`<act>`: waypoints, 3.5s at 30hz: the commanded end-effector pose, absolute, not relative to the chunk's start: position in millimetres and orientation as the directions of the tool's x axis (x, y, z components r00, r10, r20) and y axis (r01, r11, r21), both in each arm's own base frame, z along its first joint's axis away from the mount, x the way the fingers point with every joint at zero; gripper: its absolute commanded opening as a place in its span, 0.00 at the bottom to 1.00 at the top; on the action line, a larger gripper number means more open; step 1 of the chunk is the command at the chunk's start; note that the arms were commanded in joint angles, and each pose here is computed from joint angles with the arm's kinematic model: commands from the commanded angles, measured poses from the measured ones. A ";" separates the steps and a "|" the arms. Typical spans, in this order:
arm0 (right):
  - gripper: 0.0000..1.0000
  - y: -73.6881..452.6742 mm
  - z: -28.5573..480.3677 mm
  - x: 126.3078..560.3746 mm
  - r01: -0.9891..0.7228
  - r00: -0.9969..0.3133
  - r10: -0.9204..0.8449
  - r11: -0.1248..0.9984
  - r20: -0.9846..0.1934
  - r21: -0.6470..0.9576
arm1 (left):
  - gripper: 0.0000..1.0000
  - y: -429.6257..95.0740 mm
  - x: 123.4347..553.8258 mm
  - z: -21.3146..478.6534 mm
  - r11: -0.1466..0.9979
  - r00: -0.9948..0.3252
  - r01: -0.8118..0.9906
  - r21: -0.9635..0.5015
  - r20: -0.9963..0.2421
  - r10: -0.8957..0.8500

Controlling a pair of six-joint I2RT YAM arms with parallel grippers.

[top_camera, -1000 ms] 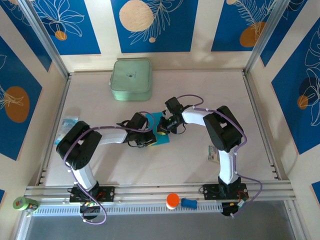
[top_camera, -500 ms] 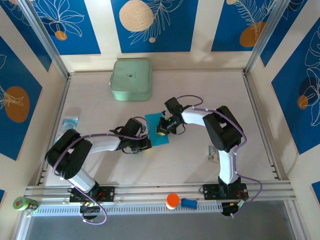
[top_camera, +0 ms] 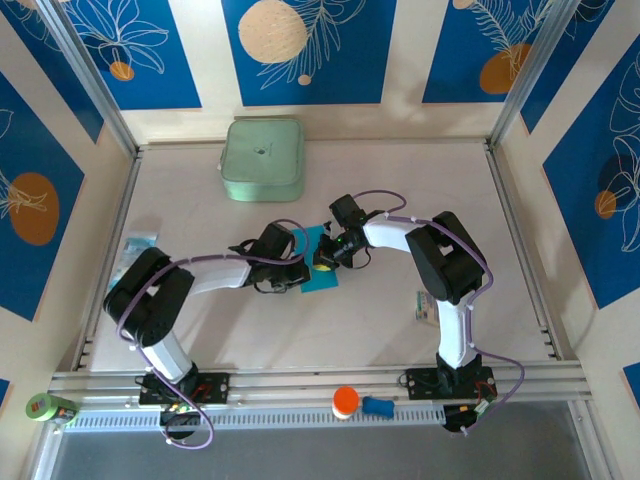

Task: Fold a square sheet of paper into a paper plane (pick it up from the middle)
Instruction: Fold the triangle a second time at the center of the table.

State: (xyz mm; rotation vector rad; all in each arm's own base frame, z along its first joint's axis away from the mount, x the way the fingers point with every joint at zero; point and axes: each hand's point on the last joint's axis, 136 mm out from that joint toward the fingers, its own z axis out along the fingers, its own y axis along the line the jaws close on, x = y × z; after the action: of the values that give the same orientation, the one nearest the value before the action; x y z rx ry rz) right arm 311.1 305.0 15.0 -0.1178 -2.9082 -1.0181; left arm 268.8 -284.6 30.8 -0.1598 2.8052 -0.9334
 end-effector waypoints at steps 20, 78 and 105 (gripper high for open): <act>0.00 317.5 34.3 296.0 -0.065 -0.997 -0.078 0.775 -0.006 0.629 | 0.04 -258.9 242.6 -11.6 0.885 -0.986 -0.148 -0.441 -0.004 -0.167; 0.00 311.8 5.6 283.4 -0.071 -0.997 -0.069 0.827 -0.024 0.557 | 0.04 -243.4 226.3 -23.9 0.913 -0.980 -0.200 -0.355 0.072 -0.187; 0.00 279.2 39.2 319.4 -0.048 -0.993 0.023 0.832 -0.120 0.552 | 0.04 -252.9 234.9 -13.1 0.915 -0.986 -0.168 -0.367 0.067 -0.154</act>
State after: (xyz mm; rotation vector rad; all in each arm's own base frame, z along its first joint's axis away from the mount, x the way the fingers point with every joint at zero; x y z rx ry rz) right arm 333.7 274.3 47.7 -0.0250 -3.1480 -1.0105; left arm 264.1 -278.0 18.0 -0.2514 2.9544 -0.7958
